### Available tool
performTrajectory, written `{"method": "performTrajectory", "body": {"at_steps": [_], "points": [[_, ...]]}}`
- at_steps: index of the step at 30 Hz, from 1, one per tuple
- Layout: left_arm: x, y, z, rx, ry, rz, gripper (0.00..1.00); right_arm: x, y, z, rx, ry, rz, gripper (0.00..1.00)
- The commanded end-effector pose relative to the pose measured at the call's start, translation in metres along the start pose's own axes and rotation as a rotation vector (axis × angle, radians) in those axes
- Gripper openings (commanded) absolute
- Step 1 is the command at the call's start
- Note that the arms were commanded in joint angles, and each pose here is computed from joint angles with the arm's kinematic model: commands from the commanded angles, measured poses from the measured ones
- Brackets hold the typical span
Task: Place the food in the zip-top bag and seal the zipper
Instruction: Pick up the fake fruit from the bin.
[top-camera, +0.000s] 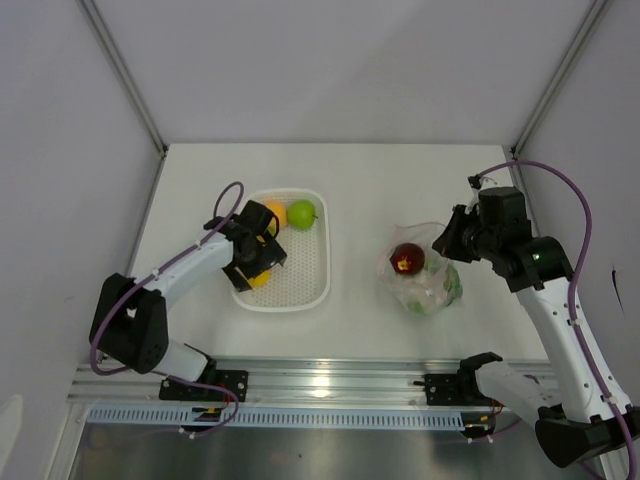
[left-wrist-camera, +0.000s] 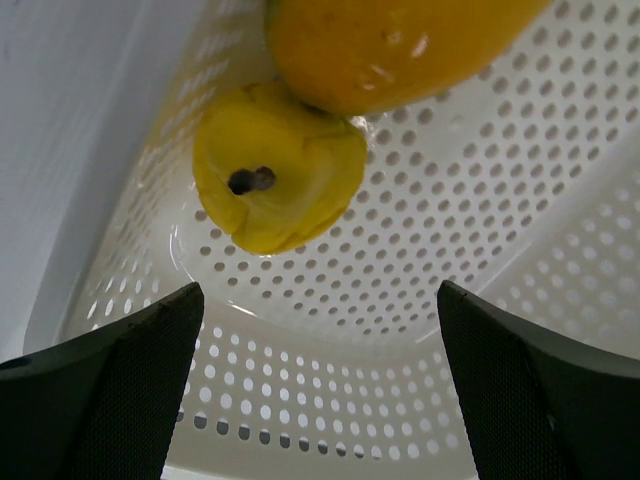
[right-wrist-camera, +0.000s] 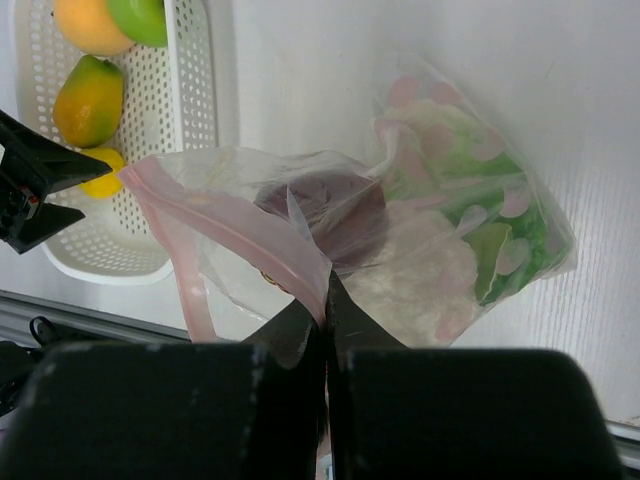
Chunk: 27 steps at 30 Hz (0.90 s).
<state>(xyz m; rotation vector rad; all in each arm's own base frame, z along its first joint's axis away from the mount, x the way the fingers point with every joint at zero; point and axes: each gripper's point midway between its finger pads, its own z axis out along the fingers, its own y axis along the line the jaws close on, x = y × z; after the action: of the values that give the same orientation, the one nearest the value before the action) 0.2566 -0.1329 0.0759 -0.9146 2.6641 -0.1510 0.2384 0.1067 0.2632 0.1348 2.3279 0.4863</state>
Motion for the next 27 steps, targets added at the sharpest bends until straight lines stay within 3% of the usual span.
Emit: {"method": "performTrajectory", "body": {"at_steps": [1, 5, 12, 16, 19, 23, 25, 27], "points": [[-0.018, 0.006, -0.003, -0.116, -0.105, -0.145, 0.99, -0.009, 0.007, 0.0, -0.028, -0.035, -0.023, 0.0], [-0.027, 0.013, 0.006, -0.217, -0.16, -0.239, 0.98, -0.009, 0.006, 0.002, -0.025, -0.033, -0.023, 0.0], [-0.032, 0.019, 0.03, -0.356, -0.187, -0.278, 0.93, -0.01, 0.002, 0.003, -0.003, -0.035, -0.035, 0.0], [-0.032, 0.017, 0.04, -0.354, -0.195, -0.287, 0.89, -0.011, -0.001, 0.002, 0.007, -0.039, -0.041, 0.0], [-0.036, 0.015, 0.044, -0.34, -0.214, -0.281, 0.81, -0.01, 0.0, 0.002, 0.005, -0.037, -0.038, 0.0], [-0.033, 0.011, 0.048, -0.314, -0.194, -0.259, 0.46, -0.01, 0.0, 0.001, 0.001, -0.037, -0.034, 0.0], [-0.03, 0.01, 0.047, -0.297, -0.182, -0.247, 0.39, -0.009, 0.0, 0.001, 0.002, -0.034, -0.033, 0.0], [-0.026, 0.005, 0.044, -0.276, -0.185, -0.221, 0.24, -0.01, 0.0, 0.002, 0.005, -0.032, -0.031, 0.0]]}}
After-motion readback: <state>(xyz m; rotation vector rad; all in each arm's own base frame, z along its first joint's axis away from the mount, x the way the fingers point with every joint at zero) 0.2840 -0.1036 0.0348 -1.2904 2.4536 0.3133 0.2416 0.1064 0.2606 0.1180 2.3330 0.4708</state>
